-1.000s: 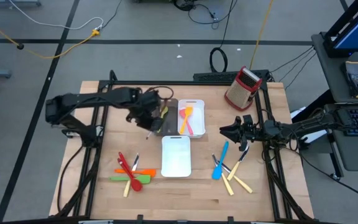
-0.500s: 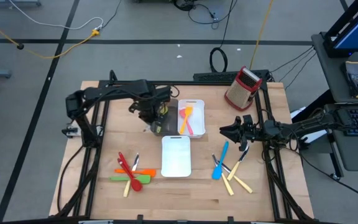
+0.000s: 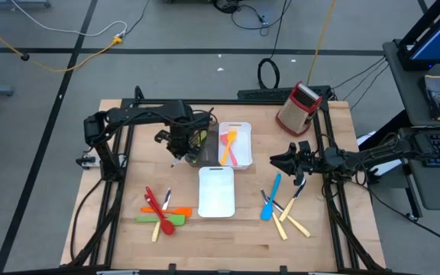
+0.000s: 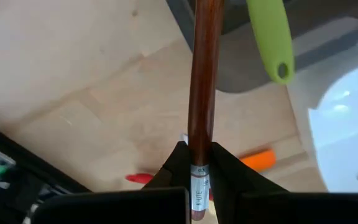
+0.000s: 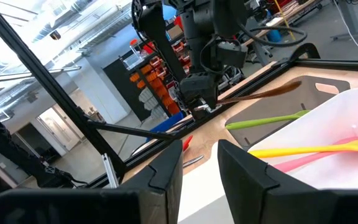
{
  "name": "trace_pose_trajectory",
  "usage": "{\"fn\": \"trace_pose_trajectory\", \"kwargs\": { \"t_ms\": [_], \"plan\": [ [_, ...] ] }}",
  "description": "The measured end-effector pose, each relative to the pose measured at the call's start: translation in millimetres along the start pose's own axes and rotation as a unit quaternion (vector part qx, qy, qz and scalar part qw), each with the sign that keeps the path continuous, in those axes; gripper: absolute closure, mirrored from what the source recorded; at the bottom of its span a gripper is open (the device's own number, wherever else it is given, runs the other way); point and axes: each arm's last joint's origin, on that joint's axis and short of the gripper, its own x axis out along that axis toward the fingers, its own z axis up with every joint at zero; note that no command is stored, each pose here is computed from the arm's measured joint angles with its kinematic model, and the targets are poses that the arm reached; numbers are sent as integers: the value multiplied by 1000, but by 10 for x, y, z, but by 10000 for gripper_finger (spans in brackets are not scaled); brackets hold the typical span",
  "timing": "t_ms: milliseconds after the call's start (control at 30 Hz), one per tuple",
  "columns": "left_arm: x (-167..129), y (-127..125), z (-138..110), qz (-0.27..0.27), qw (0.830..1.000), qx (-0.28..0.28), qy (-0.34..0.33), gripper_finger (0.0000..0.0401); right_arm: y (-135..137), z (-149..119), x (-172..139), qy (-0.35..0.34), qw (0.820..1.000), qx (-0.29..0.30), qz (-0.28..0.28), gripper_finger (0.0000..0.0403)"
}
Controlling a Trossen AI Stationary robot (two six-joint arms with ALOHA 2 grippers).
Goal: Pick & Place Kitchen Items
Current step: Put the wooden serving spoon into the black bin
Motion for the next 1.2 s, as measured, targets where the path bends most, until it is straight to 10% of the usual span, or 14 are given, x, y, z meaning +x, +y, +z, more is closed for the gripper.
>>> {"fn": "trace_pose_trajectory", "kwargs": {
  "t_ms": [1200],
  "plan": [
    [39, -113, 41, -31, 996, -76, -20, 383, -1, -1, 0, 0, 1000, 0, 0, 309]
  ]
}}
